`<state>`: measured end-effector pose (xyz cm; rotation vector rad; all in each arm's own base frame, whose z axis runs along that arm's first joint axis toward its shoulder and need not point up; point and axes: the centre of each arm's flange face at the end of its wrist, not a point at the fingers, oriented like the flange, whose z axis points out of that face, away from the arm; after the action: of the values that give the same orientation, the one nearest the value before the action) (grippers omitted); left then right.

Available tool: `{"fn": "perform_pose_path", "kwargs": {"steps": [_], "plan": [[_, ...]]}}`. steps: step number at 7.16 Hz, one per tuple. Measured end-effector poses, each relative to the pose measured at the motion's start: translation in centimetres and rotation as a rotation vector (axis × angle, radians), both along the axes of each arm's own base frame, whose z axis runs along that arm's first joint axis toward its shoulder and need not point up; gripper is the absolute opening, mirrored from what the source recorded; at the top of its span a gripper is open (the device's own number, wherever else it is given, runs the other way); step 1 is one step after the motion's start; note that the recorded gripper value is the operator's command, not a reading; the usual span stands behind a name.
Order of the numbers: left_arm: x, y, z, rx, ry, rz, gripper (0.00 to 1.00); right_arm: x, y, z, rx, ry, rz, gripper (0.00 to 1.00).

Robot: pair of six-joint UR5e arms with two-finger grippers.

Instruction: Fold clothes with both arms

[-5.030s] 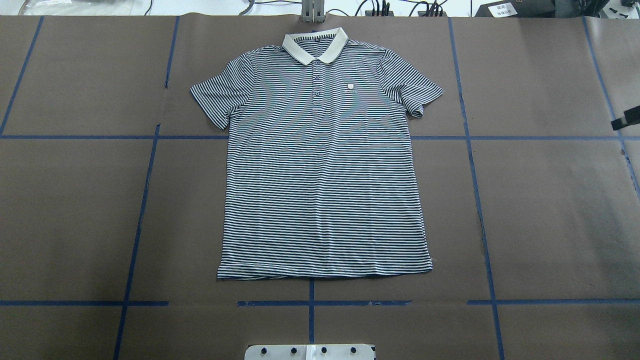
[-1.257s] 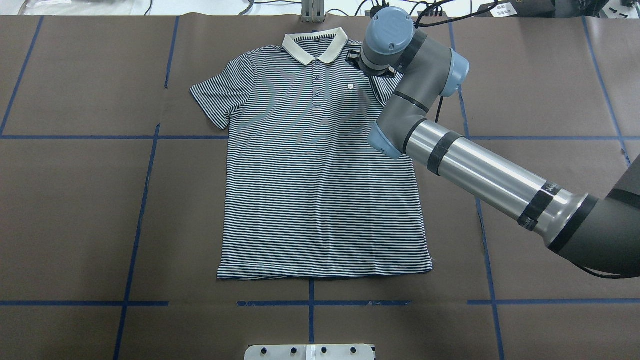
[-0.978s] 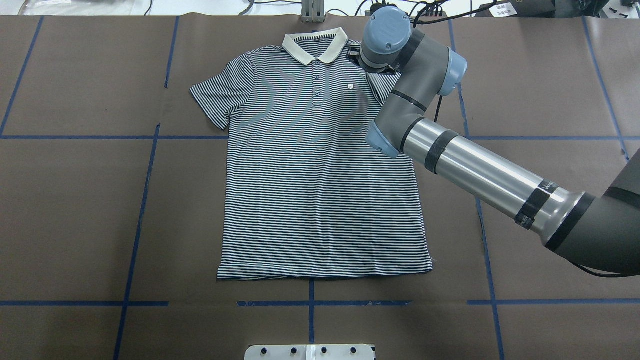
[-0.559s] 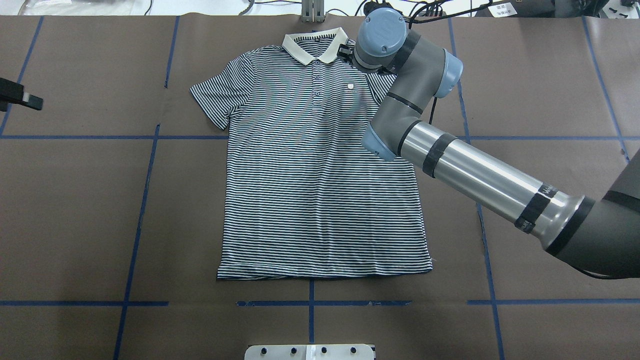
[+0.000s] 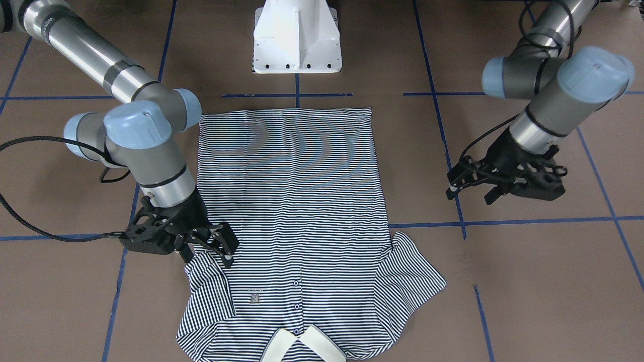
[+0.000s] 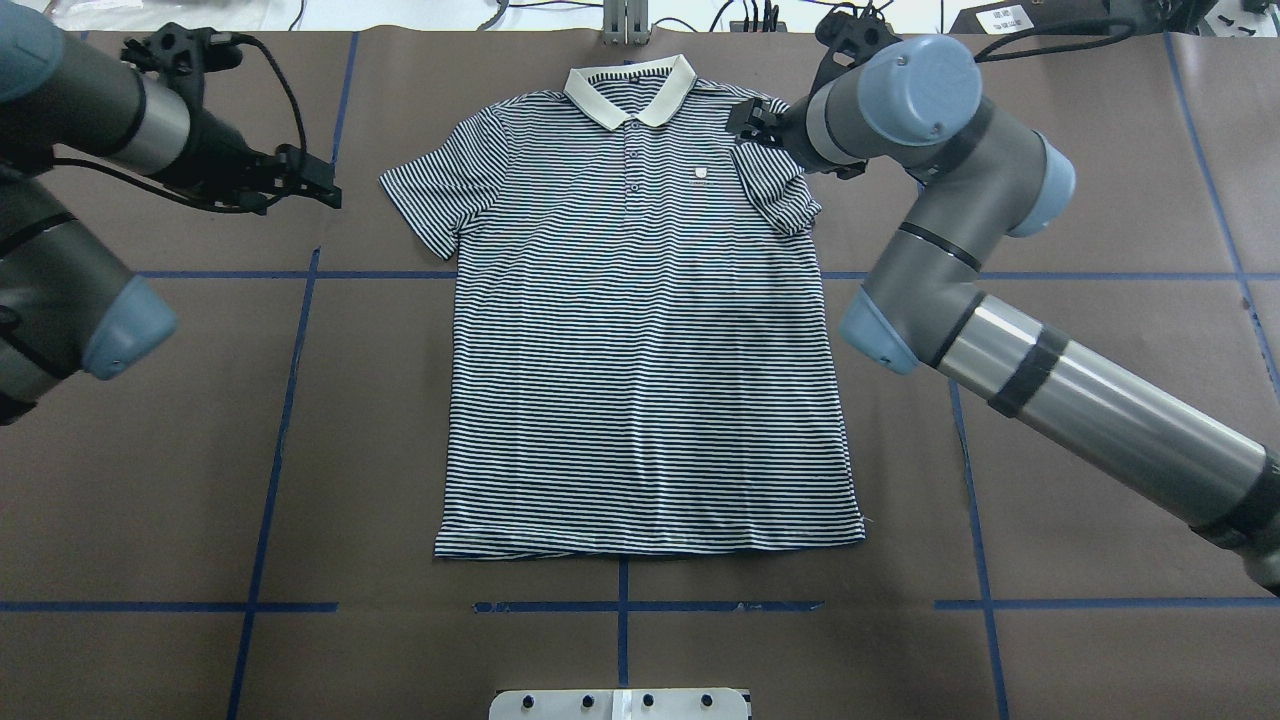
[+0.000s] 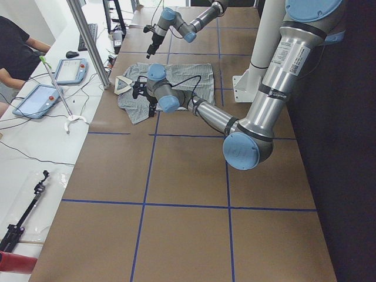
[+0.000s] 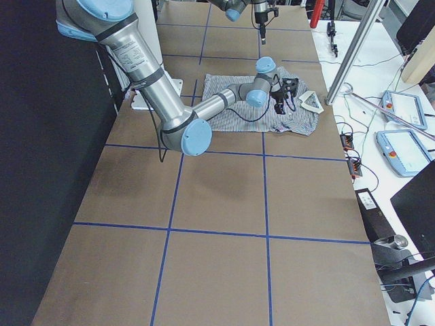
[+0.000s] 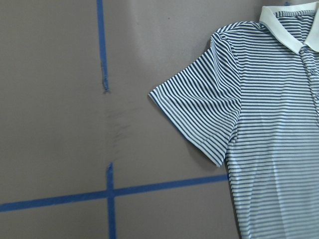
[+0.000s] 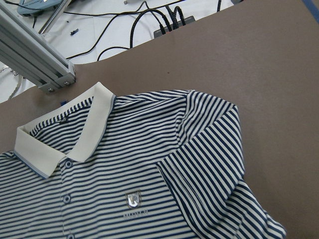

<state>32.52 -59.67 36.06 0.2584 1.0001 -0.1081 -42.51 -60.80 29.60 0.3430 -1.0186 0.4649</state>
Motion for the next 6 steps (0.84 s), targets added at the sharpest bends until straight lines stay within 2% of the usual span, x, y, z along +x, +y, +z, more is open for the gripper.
{"fn": "perform_pose_path", "kwargs": {"steps": [2, 4, 6], "plan": [[5.7, -5.6, 1.9, -0.005, -0.081, -0.099, 0.78, 2.8, 2.8, 1.5, 0.0, -0.022, -0.023, 1.0], [9.3, -9.1, 3.1, 0.023, -0.145, -0.17, 0.58, 3.9, 4.1, 2.7, -0.005, -0.021, -0.026, 1.0], [10.7, -9.9, 3.5, 0.033, -0.173, -0.192, 0.55, 4.4, 4.6, 3.6, -0.009, -0.016, -0.026, 1.0]]}}
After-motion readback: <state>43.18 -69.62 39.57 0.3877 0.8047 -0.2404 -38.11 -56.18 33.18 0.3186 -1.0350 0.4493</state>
